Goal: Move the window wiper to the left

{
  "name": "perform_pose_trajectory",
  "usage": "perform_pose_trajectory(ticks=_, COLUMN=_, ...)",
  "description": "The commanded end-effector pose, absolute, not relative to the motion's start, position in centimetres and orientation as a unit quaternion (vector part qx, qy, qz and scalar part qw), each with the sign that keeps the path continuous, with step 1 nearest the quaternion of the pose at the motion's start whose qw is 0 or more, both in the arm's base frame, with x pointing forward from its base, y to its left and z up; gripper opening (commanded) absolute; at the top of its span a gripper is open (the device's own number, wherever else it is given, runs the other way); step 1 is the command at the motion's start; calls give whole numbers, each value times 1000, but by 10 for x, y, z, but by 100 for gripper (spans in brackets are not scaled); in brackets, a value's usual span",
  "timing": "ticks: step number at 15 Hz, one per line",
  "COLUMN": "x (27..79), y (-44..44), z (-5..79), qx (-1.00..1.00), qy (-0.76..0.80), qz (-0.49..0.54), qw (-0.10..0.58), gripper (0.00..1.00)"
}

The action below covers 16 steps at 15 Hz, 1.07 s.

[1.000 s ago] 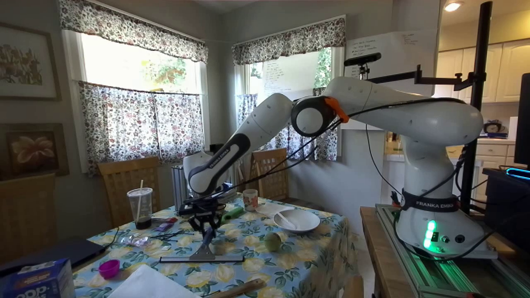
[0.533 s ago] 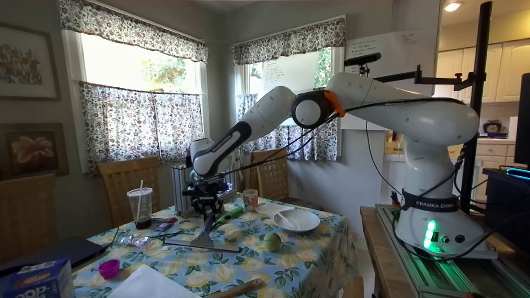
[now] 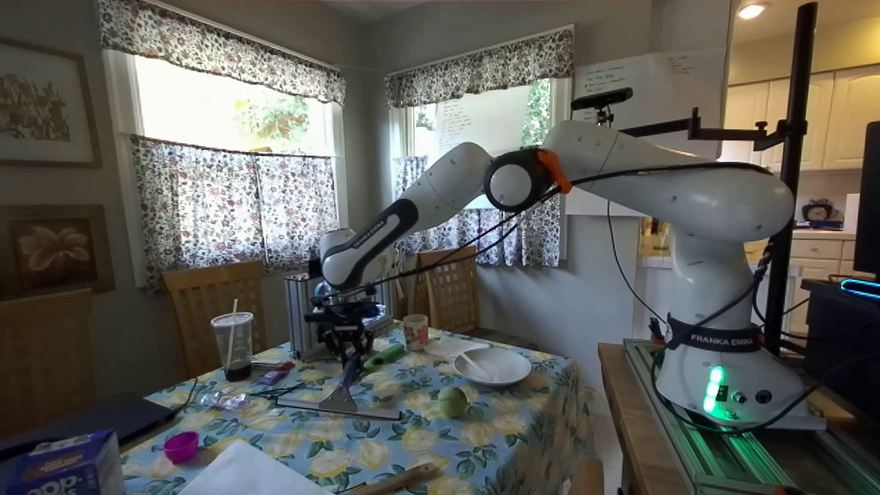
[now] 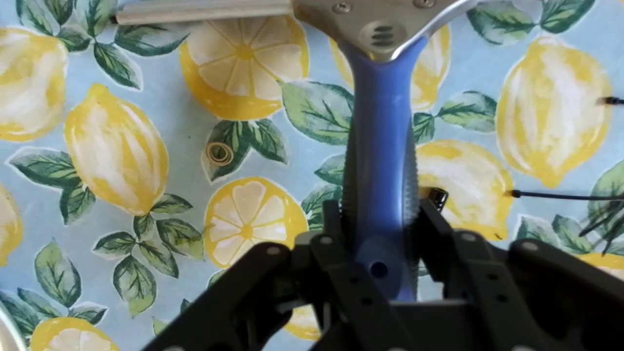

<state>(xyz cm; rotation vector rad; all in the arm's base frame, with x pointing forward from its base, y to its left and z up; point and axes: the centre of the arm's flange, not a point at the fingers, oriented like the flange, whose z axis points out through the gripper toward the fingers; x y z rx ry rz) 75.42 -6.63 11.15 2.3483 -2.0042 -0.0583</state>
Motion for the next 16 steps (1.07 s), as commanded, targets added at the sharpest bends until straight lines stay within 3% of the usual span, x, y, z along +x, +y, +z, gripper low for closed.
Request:
perform_pose_trajectory(ticks=1, x=754, y=-66, z=95, qx=737, qy=-674, qz=-43, qw=28, gripper=16)
perform_pose_trajectory(ticks=14, x=716, y=-94, z=58, qx=695, qy=-713, qz=-68, qw=66, gripper=16)
perform_pose_trajectory(ticks=15, x=716, y=-95, z=58, qx=699, qy=-710, qz=-67, qw=64, gripper=66)
perform_pose_trajectory(ticks=16, x=717, y=-94, z=61, qx=703, qy=-706, qz=-60, qw=62, gripper=67)
